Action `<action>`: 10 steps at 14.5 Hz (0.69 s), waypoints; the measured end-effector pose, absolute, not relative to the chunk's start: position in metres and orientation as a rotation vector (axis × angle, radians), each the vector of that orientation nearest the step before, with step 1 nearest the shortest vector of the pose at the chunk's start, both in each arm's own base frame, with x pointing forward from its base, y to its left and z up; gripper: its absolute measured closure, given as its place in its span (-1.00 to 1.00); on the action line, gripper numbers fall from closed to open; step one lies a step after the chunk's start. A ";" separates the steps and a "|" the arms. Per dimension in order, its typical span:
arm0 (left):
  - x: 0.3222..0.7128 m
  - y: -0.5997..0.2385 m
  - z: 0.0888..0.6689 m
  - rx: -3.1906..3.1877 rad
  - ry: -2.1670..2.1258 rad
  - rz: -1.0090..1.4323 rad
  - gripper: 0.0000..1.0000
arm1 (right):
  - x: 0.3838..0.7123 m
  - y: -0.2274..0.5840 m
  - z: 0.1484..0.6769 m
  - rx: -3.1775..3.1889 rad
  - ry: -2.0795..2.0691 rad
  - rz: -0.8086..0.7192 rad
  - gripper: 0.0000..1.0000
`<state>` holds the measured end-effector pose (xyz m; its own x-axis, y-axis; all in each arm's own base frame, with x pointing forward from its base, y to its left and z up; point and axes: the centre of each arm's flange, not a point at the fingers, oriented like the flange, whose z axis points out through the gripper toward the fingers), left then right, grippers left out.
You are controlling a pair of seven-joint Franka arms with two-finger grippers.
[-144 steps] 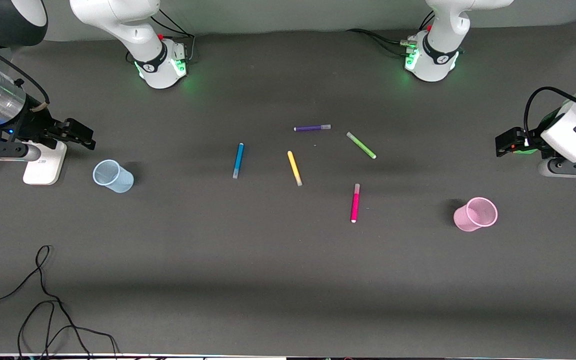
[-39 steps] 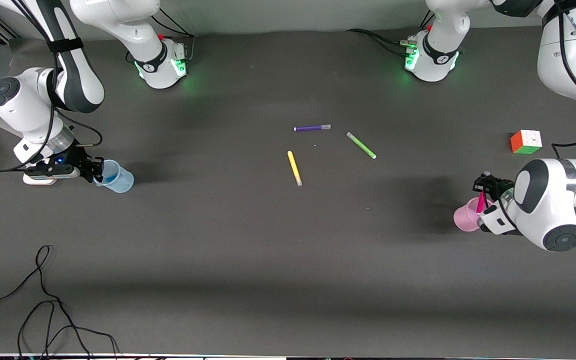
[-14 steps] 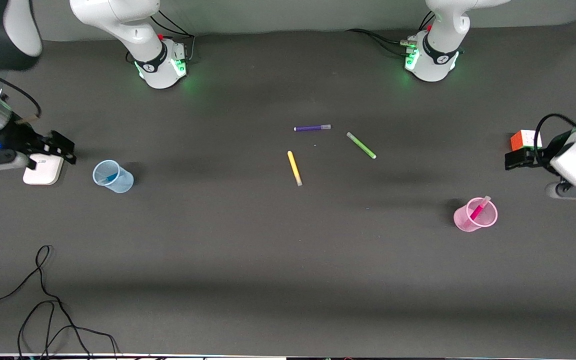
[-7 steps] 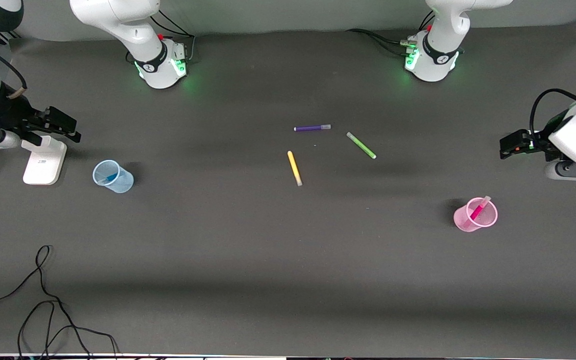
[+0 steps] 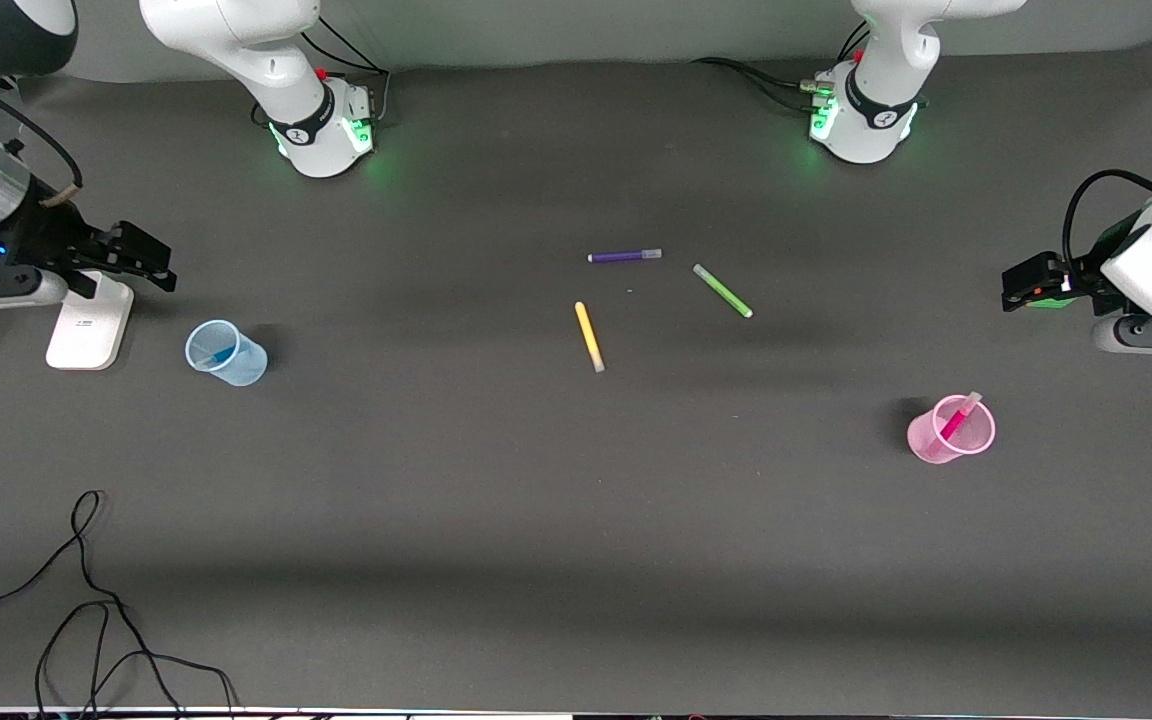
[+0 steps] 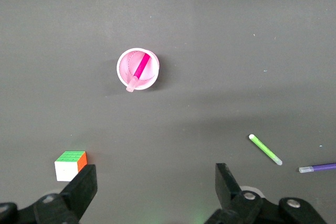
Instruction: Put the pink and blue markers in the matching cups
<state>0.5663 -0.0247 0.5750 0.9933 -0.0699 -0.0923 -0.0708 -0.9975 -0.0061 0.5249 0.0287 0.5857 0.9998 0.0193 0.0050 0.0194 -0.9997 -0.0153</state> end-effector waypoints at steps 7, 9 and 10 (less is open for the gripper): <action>0.566 -0.025 0.575 -3.127 0.111 0.152 -1.00 | 0.531 0.029 0.585 -3.127 0.021 -0.020 -1.00; 0.566 -0.024 0.575 -3.127 0.110 0.152 -1.00 | 0.531 0.029 0.583 -3.127 0.022 -0.016 -1.00; 0.566 -0.024 0.575 -3.126 0.108 0.154 -1.00 | 0.532 0.029 0.582 -3.128 0.023 -0.012 -1.00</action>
